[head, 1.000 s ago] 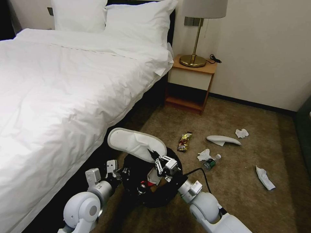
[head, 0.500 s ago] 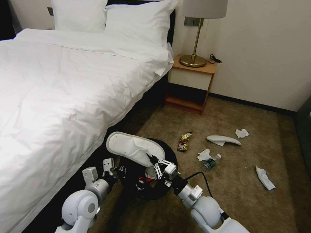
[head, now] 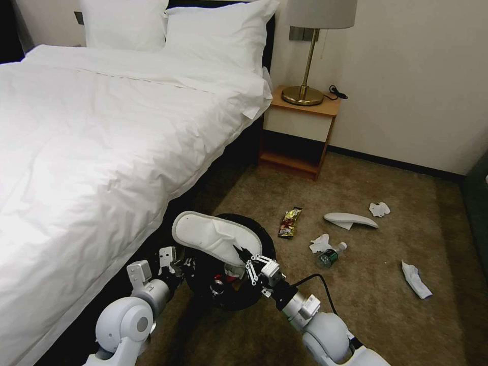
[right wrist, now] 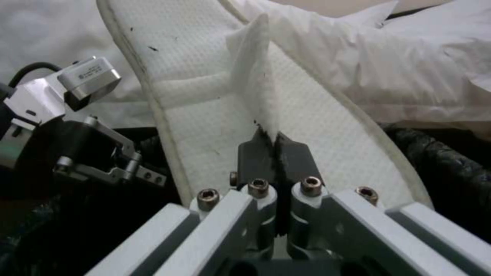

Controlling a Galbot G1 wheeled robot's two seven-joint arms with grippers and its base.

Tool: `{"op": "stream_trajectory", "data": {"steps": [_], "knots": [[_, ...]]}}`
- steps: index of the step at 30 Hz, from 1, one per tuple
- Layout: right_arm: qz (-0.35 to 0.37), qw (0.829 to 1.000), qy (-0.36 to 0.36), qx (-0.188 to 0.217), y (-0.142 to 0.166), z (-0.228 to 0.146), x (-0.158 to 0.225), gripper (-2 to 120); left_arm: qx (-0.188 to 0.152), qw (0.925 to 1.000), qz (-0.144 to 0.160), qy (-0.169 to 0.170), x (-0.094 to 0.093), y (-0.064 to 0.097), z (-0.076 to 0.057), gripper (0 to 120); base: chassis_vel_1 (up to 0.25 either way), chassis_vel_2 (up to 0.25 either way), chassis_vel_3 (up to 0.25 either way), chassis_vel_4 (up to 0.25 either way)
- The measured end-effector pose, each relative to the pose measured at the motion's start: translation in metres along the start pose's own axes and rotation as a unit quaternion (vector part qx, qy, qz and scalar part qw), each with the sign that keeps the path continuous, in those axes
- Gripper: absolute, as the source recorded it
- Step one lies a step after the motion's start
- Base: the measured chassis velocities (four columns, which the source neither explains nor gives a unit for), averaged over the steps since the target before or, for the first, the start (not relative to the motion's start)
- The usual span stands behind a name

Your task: Pick up the trash bin, then pick up the garbage on the floor and place it into the trash bin.

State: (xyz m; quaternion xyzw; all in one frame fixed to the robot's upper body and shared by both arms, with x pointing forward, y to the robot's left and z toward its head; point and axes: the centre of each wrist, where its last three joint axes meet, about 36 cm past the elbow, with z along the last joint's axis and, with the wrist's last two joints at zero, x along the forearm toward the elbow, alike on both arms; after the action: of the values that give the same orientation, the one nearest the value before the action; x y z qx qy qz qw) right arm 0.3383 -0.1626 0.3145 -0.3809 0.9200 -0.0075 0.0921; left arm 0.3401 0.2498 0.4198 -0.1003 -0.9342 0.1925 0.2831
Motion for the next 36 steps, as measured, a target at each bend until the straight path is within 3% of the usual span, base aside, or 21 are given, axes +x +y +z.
{"op": "stream_trajectory", "data": {"steps": [19,36], "knots": [[-0.006,1.000,0.009,-0.002,0.009,0.014,0.002,2,0.004,1.0000,0.005,-0.006,0.005,-0.005,0.000,2,0.000,0.000,0.000,0.000],[-0.018,0.999,0.023,0.013,0.001,0.012,0.013,64,0.014,0.9999,0.003,0.000,0.007,-0.008,0.004,2,0.000,0.000,0.000,0.000]]}}
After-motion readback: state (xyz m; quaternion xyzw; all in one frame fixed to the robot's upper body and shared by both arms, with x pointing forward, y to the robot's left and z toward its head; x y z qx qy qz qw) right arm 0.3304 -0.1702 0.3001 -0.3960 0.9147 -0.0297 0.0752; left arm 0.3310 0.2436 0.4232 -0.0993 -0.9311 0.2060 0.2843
